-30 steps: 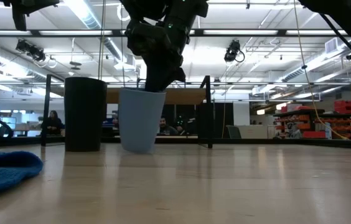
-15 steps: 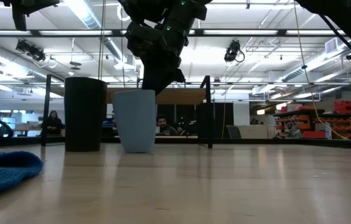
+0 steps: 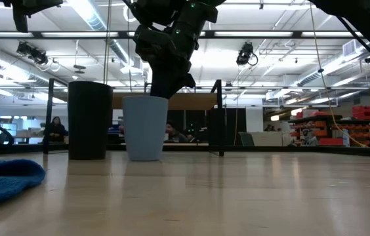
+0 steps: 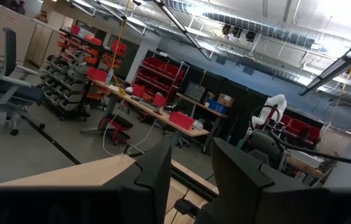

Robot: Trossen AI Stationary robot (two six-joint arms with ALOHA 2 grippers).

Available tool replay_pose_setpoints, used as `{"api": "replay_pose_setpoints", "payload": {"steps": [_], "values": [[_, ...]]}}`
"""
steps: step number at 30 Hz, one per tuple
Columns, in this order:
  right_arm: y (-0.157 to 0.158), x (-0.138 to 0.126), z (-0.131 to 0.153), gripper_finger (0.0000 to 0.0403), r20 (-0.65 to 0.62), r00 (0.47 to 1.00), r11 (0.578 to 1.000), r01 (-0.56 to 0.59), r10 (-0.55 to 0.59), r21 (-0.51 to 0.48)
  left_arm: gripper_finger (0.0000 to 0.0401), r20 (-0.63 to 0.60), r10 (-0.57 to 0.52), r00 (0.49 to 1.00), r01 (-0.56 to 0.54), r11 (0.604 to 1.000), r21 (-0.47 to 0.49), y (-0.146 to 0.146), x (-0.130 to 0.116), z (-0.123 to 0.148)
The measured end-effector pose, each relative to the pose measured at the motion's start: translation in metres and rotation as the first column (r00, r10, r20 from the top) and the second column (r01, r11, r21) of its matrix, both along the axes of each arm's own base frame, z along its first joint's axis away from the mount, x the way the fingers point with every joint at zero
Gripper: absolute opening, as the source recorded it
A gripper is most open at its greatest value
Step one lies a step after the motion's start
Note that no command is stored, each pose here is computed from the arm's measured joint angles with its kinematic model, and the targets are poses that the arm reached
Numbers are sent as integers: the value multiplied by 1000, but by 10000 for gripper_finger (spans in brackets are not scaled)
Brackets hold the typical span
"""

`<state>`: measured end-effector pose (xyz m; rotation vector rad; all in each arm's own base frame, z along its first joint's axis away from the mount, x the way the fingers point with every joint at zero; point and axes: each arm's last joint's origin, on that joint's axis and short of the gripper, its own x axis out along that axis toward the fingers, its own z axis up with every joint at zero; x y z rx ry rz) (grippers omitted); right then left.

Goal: Stack small to large cups/mugs on shelf
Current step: Move the blue cup to the right of the black cup, then adjust the black cup

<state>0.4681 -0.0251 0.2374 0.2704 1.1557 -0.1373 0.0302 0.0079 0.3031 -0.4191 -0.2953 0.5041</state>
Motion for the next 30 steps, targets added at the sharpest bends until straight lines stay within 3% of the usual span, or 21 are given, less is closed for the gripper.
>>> {"api": "replay_pose_setpoints", "payload": {"steps": [9, 17, 24, 30], "values": [[0, -1, 7, 99, 3, 1000, 1000, 1, -1, 0, 129, 0, 0, 1000, 0, 1000, 0, 0, 0, 0], [-2, -10, 32, 97, 44, 999, 1000, 6, -6, -3, 131, -6, 0, 1000, 0, 1000, 7, 0, 0, -1], [8, -10, 63, 94, 213, 977, 1000, 13, -16, 15, 130, -9, -4, 1000, 4, 1000, 6, -1, 1, -2], [27, 2, 57, 38, 279, 960, 999, -41, 34, 18, 127, -7, -6, 1000, 6, 1000, 1, -2, 1, -2]]}}
